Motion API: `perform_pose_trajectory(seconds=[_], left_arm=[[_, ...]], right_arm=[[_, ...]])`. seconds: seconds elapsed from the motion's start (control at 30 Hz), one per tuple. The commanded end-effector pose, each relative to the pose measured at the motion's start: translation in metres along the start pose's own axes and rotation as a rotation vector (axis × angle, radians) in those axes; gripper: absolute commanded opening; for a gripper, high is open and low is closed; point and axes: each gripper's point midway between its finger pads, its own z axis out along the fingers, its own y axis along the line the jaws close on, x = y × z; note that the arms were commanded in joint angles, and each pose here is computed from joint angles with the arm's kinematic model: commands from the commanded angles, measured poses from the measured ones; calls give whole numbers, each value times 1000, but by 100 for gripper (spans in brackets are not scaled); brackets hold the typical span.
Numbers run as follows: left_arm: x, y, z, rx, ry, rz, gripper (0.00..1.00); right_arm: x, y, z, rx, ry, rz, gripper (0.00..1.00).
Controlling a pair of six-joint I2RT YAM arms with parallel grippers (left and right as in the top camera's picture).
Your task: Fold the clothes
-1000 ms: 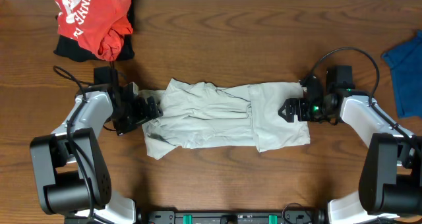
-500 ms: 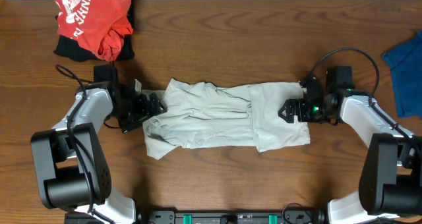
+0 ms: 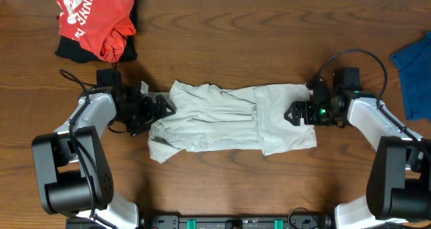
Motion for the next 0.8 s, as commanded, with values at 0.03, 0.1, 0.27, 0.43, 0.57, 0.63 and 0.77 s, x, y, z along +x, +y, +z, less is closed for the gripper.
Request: perform_pose_trajectory(seconds=[0.03, 0.1, 0.27, 0.43, 0.57, 0.63, 0.77], left_arm=[[43, 28, 33, -72, 155, -53, 98], [46, 25, 35, -74, 167, -41, 98], [53, 15, 42, -77, 195, -2, 98], [56, 12, 44, -79, 204, 12, 93], [55, 12, 44, -79, 201, 15, 76], [54, 12, 45, -79, 198, 17, 64], [51, 11, 45, -77, 187, 24, 53]], right_arm=[[2, 5, -1, -7, 2, -4, 99], [2, 5, -1, -7, 4, -3, 99], [3, 5, -1, -7, 5, -3, 99], [3, 5, -1, -7, 7, -2, 99], [4, 5, -1, -7, 8, -1, 99], [4, 5, -1, -7, 8, -1, 99], [4, 6, -1, -7, 9, -1, 99]])
